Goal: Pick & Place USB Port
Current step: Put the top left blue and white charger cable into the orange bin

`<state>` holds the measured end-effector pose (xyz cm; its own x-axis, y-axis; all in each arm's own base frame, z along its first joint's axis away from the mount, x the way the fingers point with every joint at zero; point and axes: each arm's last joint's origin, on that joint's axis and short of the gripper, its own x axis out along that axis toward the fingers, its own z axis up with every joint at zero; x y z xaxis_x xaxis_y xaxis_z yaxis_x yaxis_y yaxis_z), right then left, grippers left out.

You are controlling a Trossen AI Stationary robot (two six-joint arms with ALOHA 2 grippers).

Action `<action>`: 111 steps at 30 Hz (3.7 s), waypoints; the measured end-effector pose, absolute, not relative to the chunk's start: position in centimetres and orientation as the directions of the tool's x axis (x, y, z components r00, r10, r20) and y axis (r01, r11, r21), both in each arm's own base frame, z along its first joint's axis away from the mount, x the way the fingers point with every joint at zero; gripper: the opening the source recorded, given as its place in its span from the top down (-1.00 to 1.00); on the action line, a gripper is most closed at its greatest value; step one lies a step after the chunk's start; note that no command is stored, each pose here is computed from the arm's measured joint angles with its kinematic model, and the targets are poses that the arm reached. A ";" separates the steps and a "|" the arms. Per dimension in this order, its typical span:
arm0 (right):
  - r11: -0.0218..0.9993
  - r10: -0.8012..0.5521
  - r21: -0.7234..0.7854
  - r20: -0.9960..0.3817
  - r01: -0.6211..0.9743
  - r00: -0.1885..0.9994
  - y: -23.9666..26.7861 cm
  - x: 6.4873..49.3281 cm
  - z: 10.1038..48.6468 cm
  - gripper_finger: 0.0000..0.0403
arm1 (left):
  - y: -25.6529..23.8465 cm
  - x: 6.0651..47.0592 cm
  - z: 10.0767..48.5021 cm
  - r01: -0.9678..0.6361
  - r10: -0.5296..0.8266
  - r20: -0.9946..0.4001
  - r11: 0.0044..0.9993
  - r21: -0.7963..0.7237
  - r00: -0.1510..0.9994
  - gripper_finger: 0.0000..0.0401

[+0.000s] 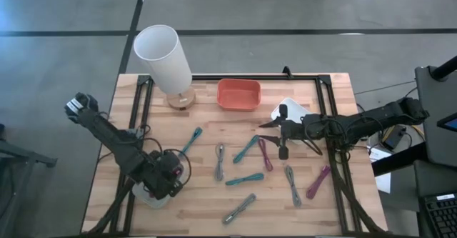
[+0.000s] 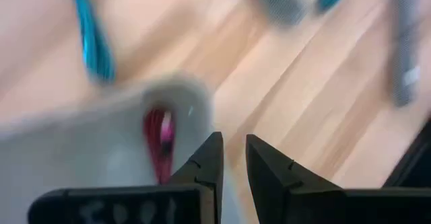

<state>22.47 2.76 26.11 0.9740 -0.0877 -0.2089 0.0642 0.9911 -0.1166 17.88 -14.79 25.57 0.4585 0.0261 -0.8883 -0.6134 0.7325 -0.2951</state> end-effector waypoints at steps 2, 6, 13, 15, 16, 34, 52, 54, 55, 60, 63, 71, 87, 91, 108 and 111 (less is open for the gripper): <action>0.990 -0.088 -0.128 -0.209 0.062 0.974 2.8 22.5 26.1 0.22 | -14.8 18.4 26.9 -0.568 0.072 -0.843 0.769 -0.294 0.533 0.73; 0.989 -0.088 -0.131 -0.209 0.061 0.974 2.8 22.5 26.1 0.22 | -14.3 19.3 28.8 -0.502 0.141 -0.776 0.828 -0.248 0.615 0.73; 0.989 -0.088 -0.131 -0.209 0.061 0.974 2.8 22.5 26.1 0.22 | -11.2 21.2 28.8 -0.543 0.252 -0.764 0.826 -0.150 0.594 0.65; 0.989 -0.088 -0.131 -0.209 0.062 0.974 2.8 22.5 26.1 0.22 | -10.3 21.7 28.7 -0.537 0.259 -0.777 0.835 -0.118 0.574 0.59; 0.990 -0.088 -0.131 -0.208 0.062 0.974 2.8 22.5 26.1 0.22 | -9.8 21.9 28.7 -0.535 0.264 -0.780 0.838 -0.106 0.567 0.56; 0.990 -0.088 -0.127 -0.208 0.062 0.974 2.8 22.5 26.1 0.22 | -4.6 22.2 24.1 -0.619 0.362 -0.855 0.783 0.062 0.372 0.27; 0.990 -0.088 -0.128 -0.208 0.062 0.974 2.8 22.5 26.1 0.22 | -3.1 20.7 16.8 -0.668 0.307 -0.880 0.744 -0.014 0.361 0.27; 0.990 -0.088 -0.130 -0.208 0.062 0.974 2.8 22.5 26.1 0.22 | -2.9 20.6 16.2 -0.674 0.304 -0.878 0.739 -0.028 0.370 0.27; 0.990 -0.088 -0.130 -0.208 0.062 0.974 2.8 22.5 26.1 0.22 | -2.8 20.6 16.0 -0.676 0.303 -0.876 0.736 -0.035 0.375 0.27; 0.990 -0.088 -0.130 -0.208 0.062 0.974 2.8 22.5 26.1 0.22 | -2.2 20.3 14.8 -0.691 0.302 -0.868 0.720 -0.064 0.395 0.27; 0.990 -0.088 -0.130 -0.208 0.061 0.974 2.8 22.5 26.1 0.22 | -2.1 20.0 14.2 -0.691 0.281 -0.871 0.718 -0.087 0.402 0.27; 0.990 -0.088 -0.130 -0.208 0.062 0.974 2.8 22.5 26.1 0.22 | -2.1 19.9 13.3 -0.667 0.244 -0.856 0.730 -0.147 0.456 0.28; 0.993 -0.088 -0.098 -0.214 0.069 0.973 2.8 22.5 26.1 0.22 | -2.0 21.0 14.5 -0.657 0.309 -0.806 0.744 -0.125 0.504 0.89; 0.993 -0.089 -0.095 -0.214 0.070 0.973 2.8 22.5 26.1 0.22 | -1.9 22.4 16.5 -0.624 0.349 -0.757 0.775 -0.098 0.552 0.89; 0.980 -0.195 -0.044 -0.378 0.193 0.905 0.3 22.1 24.4 0.22 | 2.9 27.2 25.8 -0.561 0.476 -0.533 0.828 0.003 0.699 0.90; 0.977 -0.208 -0.050 -0.404 0.206 0.891 0.0 22.0 24.1 0.22 | 4.0 28.0 26.0 -0.543 0.482 -0.497 0.839 0.027 0.721 0.90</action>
